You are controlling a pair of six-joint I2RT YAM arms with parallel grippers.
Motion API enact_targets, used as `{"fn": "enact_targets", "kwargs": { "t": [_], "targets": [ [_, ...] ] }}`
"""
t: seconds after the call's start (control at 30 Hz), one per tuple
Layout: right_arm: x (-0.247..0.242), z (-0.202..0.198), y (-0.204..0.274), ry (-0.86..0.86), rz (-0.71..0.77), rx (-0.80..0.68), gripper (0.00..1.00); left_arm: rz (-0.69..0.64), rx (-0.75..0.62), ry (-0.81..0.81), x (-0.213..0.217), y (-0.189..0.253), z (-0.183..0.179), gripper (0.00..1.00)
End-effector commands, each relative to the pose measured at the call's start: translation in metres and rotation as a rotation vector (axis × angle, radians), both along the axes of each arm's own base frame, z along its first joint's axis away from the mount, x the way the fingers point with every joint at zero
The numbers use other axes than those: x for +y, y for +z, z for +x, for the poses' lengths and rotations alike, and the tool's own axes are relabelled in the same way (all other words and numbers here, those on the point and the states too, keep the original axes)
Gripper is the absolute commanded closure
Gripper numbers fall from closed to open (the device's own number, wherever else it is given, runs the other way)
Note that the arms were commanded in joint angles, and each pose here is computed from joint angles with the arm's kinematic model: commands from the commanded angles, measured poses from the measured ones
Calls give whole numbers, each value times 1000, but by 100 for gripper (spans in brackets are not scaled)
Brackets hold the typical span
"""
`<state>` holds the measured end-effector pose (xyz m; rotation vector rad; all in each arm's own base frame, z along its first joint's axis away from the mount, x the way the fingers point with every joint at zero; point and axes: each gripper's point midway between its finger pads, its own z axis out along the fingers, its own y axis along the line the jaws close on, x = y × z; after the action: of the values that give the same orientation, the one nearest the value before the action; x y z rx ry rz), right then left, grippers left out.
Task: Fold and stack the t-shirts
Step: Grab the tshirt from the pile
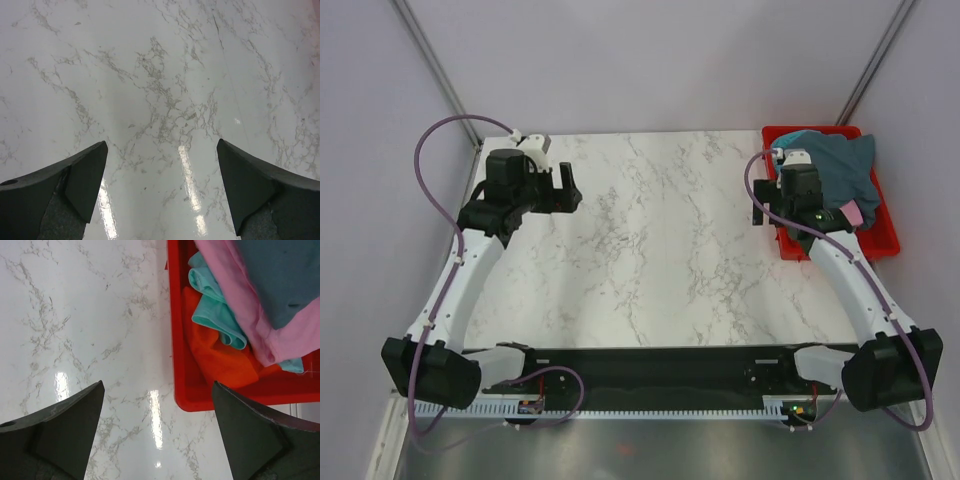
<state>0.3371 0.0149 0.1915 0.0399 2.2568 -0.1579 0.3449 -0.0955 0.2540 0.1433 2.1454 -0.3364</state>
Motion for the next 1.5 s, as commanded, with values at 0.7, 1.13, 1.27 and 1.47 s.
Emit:
{"fn": "enact_targets", "kwargs": {
  "t": [0.7,1.13,1.27,1.47],
  "targets": [
    [-143,127,-2,-234,-94,87,2,-8,0,-292,-37,12,7,1],
    [-169,159,-21,-267,-175,97,55,-3,71,-287,-35,-19,7,1],
    [-168,153,4,-272,-178,46,98,-8,75,-286,-37,-21,13,3],
    [-113,148,135,-66,-101,-267,100,0,76,-248,-33,-27,19,7]
  ]
}}
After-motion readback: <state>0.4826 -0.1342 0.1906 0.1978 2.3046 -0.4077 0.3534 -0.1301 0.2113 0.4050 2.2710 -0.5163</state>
